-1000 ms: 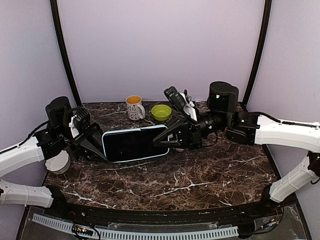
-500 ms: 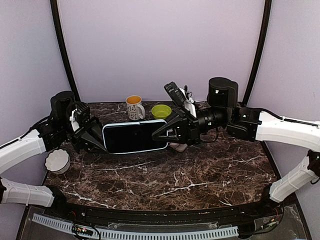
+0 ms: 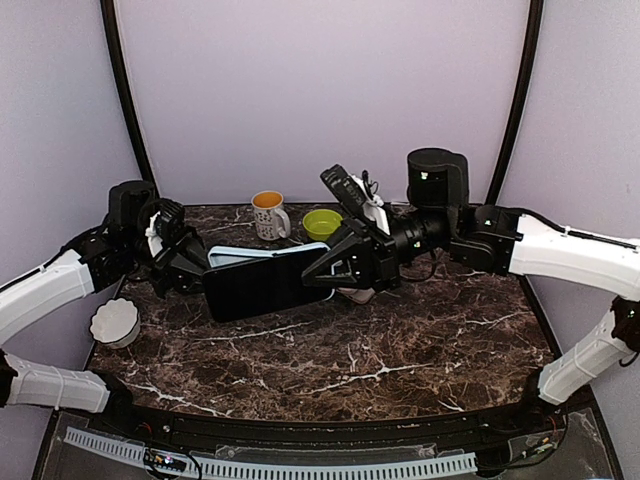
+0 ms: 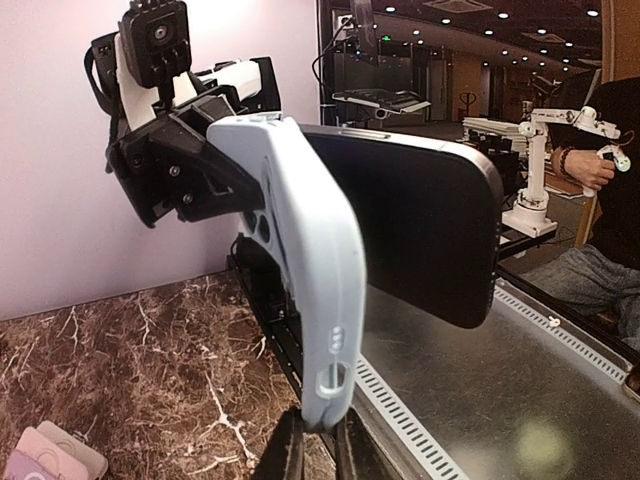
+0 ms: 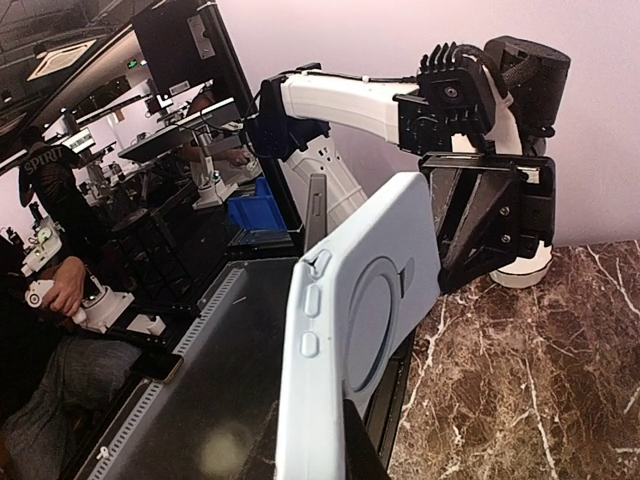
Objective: Take the phone out of the phone case
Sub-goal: Remove the bottom left corner of the phone case.
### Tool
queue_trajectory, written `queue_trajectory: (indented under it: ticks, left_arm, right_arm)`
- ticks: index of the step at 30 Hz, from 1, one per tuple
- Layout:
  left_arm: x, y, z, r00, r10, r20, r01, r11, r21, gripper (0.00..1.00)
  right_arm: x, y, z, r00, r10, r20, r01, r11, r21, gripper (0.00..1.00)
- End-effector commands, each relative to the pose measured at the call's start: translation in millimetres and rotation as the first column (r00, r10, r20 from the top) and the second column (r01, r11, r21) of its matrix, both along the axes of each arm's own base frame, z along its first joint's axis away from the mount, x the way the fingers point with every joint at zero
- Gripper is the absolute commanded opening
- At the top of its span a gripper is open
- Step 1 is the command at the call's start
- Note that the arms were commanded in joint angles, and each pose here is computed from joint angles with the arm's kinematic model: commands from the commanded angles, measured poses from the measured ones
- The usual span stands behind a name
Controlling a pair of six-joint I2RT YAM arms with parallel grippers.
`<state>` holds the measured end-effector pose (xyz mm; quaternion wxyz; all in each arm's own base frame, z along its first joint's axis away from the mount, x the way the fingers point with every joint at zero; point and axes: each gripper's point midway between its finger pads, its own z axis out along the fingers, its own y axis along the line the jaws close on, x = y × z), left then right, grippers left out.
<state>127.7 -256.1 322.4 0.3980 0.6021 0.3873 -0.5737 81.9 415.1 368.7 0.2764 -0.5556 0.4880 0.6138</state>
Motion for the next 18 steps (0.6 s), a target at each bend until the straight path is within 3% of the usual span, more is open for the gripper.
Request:
queue_trajectory:
  ticks: [1,4,7,9,18]
  left_arm:
    - [28,3,-1,0.992,0.121,0.031,-0.121,0.992,0.021,0.11]
    - [30,3,1,0.99,0.137,0.03,-0.138,0.99,0.025,0.23]
    - [31,5,2,0.984,0.174,0.039,-0.176,0.984,0.034,0.56]
    - [30,7,2,0.974,0.218,0.061,-0.221,0.975,0.037,0.66]
    - [33,23,1,0.879,0.443,0.177,-0.451,0.892,0.008,0.7]
  right_arm:
    - [-51,-23,33,0.966,0.258,0.028,-0.259,0.963,0.067,0.0]
    - [-45,-21,32,0.975,0.217,0.041,-0.219,0.974,0.053,0.0]
    - [-33,-18,32,0.989,0.119,0.088,-0.124,0.991,0.057,0.0]
    - [-23,-17,30,0.991,0.046,0.123,-0.053,0.997,0.06,0.0]
    - [19,-24,27,0.946,-0.222,0.234,0.207,0.974,0.088,0.0]
